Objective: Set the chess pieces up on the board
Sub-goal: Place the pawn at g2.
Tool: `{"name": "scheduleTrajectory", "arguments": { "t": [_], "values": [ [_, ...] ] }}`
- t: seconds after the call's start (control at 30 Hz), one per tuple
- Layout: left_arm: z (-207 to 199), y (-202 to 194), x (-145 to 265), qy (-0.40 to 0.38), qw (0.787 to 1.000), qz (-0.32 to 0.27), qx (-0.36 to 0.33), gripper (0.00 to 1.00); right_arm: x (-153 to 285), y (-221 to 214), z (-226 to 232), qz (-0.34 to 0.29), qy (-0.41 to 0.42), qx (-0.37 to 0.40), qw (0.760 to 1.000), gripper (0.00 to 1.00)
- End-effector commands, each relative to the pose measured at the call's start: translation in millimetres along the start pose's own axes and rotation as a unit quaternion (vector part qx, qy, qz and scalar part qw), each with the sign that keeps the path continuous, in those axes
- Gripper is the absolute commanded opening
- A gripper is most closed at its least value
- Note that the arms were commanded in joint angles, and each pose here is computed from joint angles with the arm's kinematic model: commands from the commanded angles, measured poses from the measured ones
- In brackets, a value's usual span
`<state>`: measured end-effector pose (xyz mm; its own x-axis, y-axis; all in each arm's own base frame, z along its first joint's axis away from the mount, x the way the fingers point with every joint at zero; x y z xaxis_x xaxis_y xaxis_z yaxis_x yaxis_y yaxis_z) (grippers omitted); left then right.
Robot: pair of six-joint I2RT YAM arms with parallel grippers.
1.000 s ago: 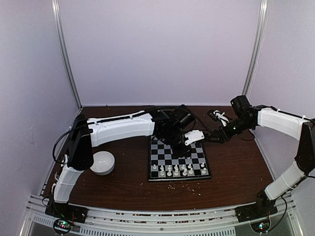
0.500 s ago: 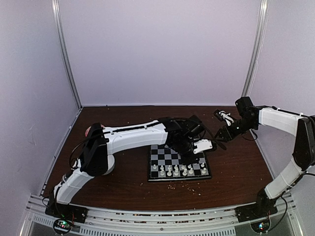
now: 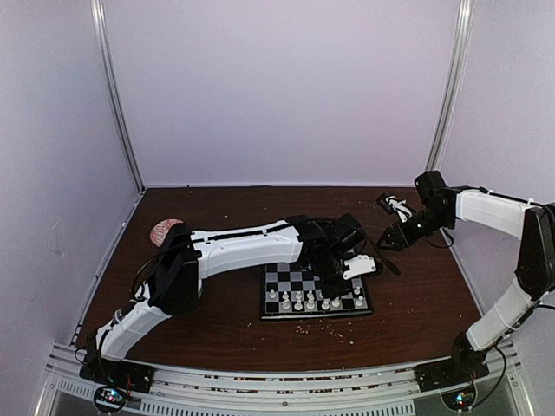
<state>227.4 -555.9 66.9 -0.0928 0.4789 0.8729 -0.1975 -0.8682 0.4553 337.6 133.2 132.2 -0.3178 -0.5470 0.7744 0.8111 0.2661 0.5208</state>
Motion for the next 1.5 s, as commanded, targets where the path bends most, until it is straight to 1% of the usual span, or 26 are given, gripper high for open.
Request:
{"name": "scheduleTrajectory", "arguments": {
  "t": [0.0, 0.53, 1.0, 1.23, 1.47],
  "values": [
    [7, 9, 1, 0.012, 1.000, -0.014, -0.002, 0.00, 2, 6, -1, -0.001, 0.006, -0.001, 1.000, 0.48],
    [9, 13, -7, 0.011, 1.000, -0.024, 0.001, 0.00, -2, 3, 0, 0.009, 0.014, -0.002, 1.000, 0.48],
    [10, 7, -17, 0.015, 1.000, -0.013, 0.006, 0.00, -3, 1, 1, 0.015, 0.020, -0.003, 1.000, 0.48],
    [13, 9, -12, 0.024, 1.000, -0.013, 0.008, 0.11, -2, 1, 2, 0.015, 0.021, -0.004, 1.000, 0.48],
    [21, 19, 8, 0.048, 0.998, -0.031, 0.006, 0.23, -1, 2, 3, 0.012, 0.022, -0.004, 1.000, 0.48]
  ]
}}
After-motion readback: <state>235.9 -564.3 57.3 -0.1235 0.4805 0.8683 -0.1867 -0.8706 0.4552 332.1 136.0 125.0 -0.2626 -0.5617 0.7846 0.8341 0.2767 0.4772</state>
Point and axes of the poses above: each gripper's point midway between its finger pads, its own x axis back along the fingers, its own z axis along the line the jaws close on, y = z × x, the point moved 1 cm from there along x, back along the fingers, and after that the axes turned 10 degrees about -x, right-handed, at the moved point
